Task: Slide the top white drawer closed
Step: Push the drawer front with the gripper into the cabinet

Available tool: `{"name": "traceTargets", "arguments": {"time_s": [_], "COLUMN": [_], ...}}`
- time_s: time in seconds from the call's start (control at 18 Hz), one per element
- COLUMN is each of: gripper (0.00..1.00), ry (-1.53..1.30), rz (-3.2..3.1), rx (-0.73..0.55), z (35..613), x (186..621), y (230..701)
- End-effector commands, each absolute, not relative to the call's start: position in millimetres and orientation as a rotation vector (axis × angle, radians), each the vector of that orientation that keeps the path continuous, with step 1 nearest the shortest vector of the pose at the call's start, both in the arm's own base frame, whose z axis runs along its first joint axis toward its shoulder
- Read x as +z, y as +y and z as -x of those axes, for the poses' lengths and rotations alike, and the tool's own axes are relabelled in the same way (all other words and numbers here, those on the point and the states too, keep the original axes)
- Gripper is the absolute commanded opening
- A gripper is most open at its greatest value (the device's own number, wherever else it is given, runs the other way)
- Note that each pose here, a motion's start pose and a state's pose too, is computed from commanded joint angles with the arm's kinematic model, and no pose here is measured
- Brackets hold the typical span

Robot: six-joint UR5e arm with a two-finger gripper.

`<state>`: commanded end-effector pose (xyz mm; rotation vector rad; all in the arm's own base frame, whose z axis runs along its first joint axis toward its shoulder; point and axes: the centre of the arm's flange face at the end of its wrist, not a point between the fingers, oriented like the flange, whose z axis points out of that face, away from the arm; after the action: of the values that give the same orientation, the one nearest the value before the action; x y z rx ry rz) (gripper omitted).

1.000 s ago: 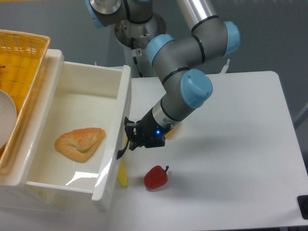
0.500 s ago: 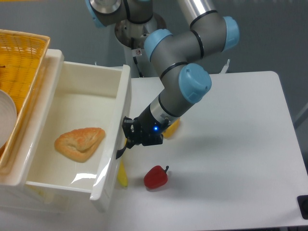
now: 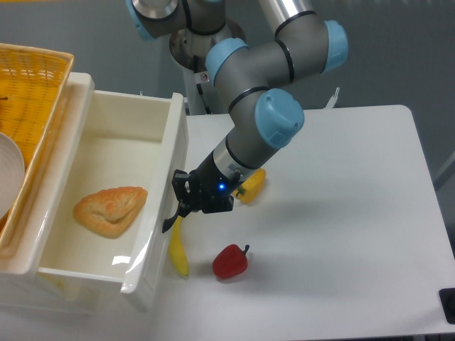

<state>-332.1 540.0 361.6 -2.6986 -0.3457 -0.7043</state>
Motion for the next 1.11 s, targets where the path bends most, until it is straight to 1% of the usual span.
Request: {"name": "traceTargets", "arguments": {"time_s": [1.11], "gripper": [0.00], "ry": [-0.287], "rz": [2.735], "rx": [-0.726], "z": [278], "x": [366], "y": [568]}}
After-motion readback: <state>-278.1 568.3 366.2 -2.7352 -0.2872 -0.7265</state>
